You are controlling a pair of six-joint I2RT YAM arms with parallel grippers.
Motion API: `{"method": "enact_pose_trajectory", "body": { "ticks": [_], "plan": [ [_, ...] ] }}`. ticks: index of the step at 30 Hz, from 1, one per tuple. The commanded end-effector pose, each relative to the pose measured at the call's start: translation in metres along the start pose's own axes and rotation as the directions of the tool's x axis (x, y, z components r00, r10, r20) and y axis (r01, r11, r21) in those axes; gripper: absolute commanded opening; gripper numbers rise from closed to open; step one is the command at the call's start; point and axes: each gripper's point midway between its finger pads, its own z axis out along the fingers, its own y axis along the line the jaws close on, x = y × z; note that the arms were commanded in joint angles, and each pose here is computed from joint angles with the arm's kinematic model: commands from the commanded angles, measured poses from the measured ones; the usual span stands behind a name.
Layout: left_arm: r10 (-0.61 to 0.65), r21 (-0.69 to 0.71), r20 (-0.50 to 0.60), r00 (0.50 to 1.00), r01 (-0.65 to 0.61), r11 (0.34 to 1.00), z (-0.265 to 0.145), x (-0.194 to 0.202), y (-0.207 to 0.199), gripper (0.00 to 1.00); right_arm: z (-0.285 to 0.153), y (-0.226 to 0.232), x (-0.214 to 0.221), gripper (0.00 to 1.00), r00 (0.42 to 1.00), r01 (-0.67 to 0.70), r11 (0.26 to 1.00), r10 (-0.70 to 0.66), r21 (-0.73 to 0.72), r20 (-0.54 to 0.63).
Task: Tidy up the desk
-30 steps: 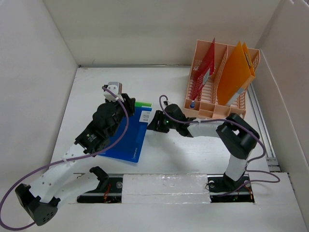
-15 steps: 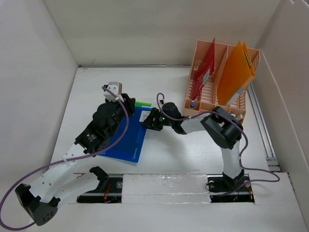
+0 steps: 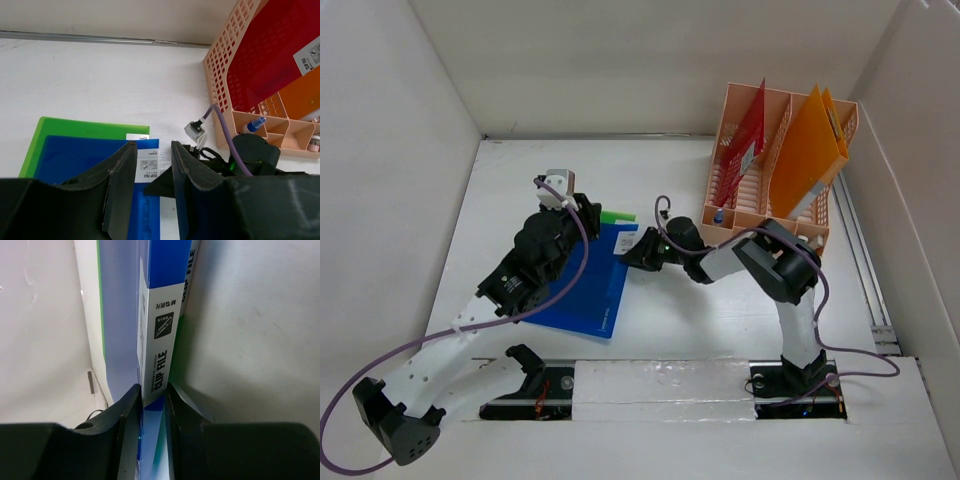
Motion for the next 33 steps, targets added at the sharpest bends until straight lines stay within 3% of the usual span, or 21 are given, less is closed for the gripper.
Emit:
{"method": "enact_pose_trajectory", "body": {
  "ticks": [1, 9, 15, 18, 23, 33],
  "plan": [
    [-0.011, 0.016, 0.043, 0.999, 0.010, 1.000, 0.001, -0.012, -0.004, 0.30, -0.015, 0.009, -0.007, 0.00, 0.999, 0.045, 0.998, -0.044, -0.036, 0.030],
    [-0.009, 0.032, 0.034, 0.999, 0.008, 0.999, 0.001, -0.010, -0.007, 0.29, -0.044, 0.072, -0.024, 0.00, 0.971, 0.225, 0.972, -0.217, -0.074, 0.102],
    [-0.012, 0.029, 0.045, 0.999, 0.011, 1.000, -0.001, -0.013, -0.006, 0.29, -0.075, 0.117, -0.054, 0.00, 0.891, 0.394, 0.919, -0.379, -0.013, 0.249],
    [-0.024, 0.049, 0.059, 0.998, 0.021, 0.999, -0.004, -0.018, -0.009, 0.29, -0.105, 0.148, -0.077, 0.00, 0.808, 0.467, 0.884, -0.442, 0.034, 0.390],
    [-0.025, 0.052, 0.057, 0.998, 0.022, 0.998, -0.006, -0.018, -0.009, 0.29, -0.167, 0.190, -0.123, 0.00, 0.617, 0.521, 0.838, -0.500, 0.162, 0.608],
    [-0.040, 0.075, 0.076, 0.996, 0.035, 0.997, -0.010, -0.023, -0.011, 0.29, -0.296, 0.238, -0.180, 0.00, 0.273, 0.409, 0.820, -0.529, 0.400, 0.804]
  ]
}}
